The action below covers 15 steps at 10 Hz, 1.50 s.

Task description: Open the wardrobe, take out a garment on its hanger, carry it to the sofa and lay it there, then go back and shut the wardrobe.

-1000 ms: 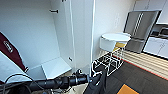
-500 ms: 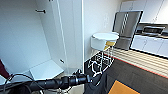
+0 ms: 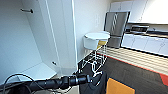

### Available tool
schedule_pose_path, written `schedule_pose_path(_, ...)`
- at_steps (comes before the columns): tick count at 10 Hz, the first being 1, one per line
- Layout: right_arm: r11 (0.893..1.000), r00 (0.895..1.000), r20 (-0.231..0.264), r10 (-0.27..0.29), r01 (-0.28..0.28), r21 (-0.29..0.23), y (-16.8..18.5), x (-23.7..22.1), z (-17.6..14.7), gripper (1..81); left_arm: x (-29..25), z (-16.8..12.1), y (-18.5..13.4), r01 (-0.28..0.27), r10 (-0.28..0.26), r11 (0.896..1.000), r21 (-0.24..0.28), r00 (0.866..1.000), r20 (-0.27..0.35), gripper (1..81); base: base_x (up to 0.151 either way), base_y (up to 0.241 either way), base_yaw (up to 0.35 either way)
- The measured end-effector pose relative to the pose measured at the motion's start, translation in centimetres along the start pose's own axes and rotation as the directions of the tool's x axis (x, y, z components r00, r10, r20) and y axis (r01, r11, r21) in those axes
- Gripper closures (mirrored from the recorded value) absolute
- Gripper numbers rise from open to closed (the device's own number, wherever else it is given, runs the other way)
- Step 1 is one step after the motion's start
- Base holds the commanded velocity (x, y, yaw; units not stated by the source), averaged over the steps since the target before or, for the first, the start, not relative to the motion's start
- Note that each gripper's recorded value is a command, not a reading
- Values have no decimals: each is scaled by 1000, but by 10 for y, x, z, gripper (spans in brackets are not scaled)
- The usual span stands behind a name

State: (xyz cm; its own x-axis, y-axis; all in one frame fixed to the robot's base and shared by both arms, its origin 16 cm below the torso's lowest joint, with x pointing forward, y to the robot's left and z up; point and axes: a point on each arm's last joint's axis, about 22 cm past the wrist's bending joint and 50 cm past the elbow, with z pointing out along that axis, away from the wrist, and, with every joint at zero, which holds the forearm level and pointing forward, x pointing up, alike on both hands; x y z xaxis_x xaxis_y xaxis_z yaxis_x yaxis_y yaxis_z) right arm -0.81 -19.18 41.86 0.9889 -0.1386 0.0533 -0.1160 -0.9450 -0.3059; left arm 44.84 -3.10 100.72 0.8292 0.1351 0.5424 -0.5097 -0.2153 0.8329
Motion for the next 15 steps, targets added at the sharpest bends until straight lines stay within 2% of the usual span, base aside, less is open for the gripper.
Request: schedule_pose_path(15, 1000, 1000, 1, -1, 1, 1, -1, 0, 0, 10, -4, -2, 7, -8, 8, 1000, -12, 1000, 8, 811, 0, 0, -244)
